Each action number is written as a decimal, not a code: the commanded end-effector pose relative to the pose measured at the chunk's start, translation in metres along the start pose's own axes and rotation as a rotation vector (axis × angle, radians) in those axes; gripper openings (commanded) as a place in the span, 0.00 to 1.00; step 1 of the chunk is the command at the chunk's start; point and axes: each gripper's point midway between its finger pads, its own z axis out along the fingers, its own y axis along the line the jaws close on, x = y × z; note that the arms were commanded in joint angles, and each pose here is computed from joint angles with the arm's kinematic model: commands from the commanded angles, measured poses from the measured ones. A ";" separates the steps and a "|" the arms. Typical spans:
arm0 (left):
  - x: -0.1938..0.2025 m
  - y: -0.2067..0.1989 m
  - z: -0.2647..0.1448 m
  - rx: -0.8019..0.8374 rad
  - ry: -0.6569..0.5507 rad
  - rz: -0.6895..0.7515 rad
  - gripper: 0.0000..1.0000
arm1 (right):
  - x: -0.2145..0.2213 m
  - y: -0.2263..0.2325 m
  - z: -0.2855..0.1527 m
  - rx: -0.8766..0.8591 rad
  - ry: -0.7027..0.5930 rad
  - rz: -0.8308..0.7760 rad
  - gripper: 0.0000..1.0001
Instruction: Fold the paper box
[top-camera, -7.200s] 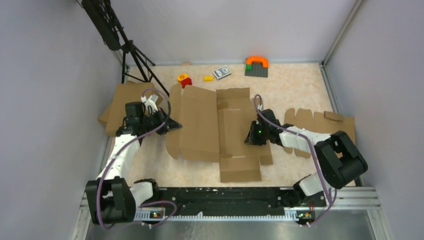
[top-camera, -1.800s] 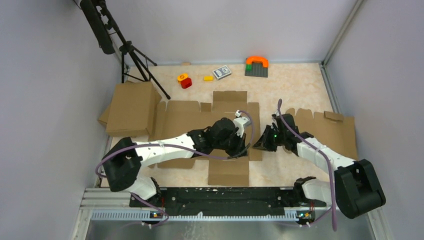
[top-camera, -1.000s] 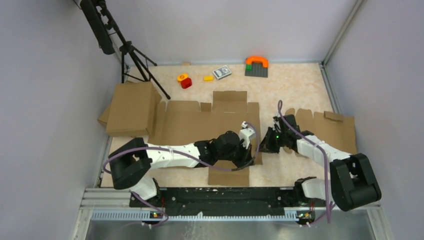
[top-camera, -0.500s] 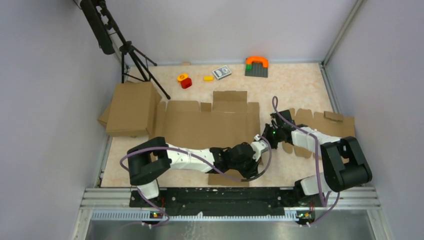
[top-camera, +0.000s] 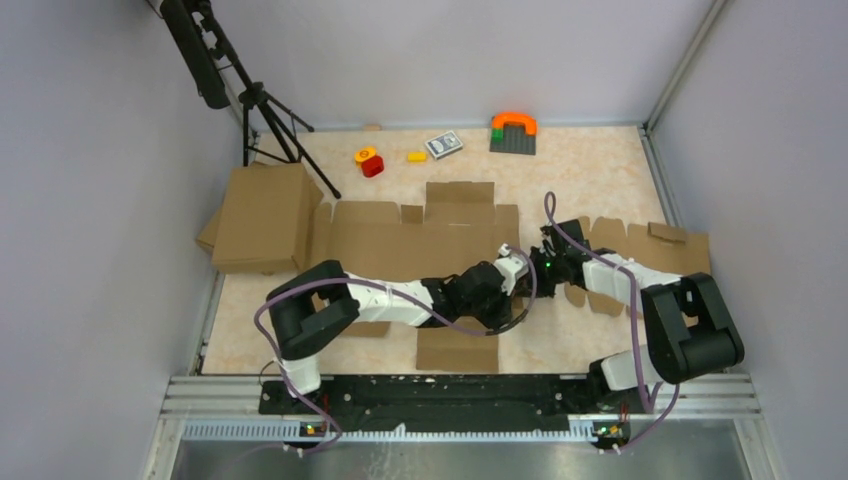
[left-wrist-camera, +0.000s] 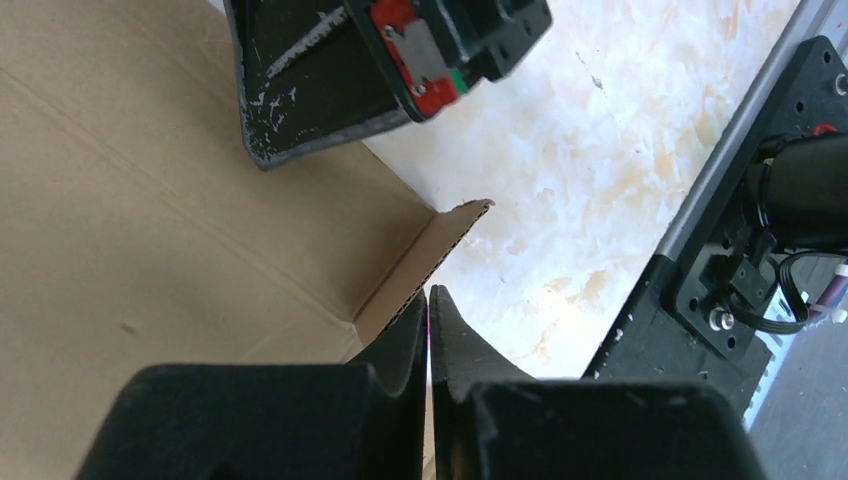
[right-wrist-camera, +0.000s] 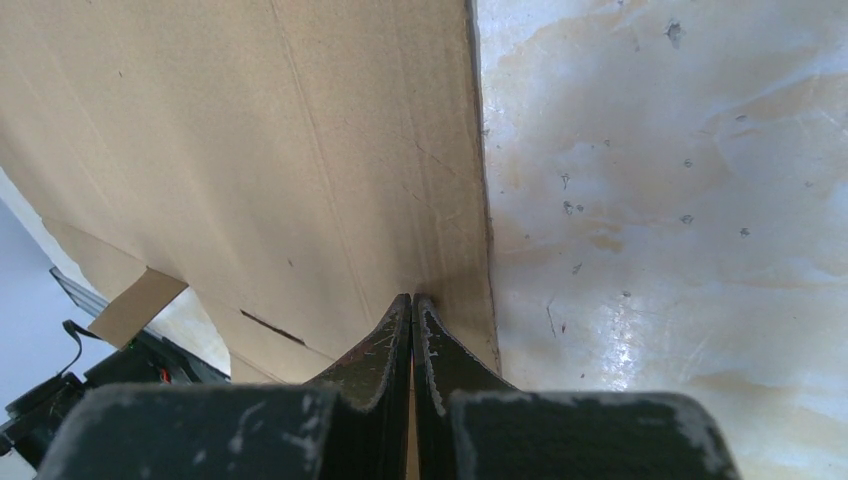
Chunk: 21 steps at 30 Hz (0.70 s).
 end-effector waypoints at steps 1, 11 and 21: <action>-0.018 -0.010 0.013 0.074 -0.049 -0.031 0.00 | -0.011 0.006 -0.004 -0.023 -0.048 -0.031 0.00; -0.006 0.000 0.028 0.064 0.012 -0.066 0.00 | -0.050 0.030 -0.037 -0.015 -0.193 -0.054 0.00; -0.031 -0.007 0.016 0.083 -0.051 -0.059 0.00 | -0.063 0.019 -0.014 -0.001 -0.148 -0.022 0.00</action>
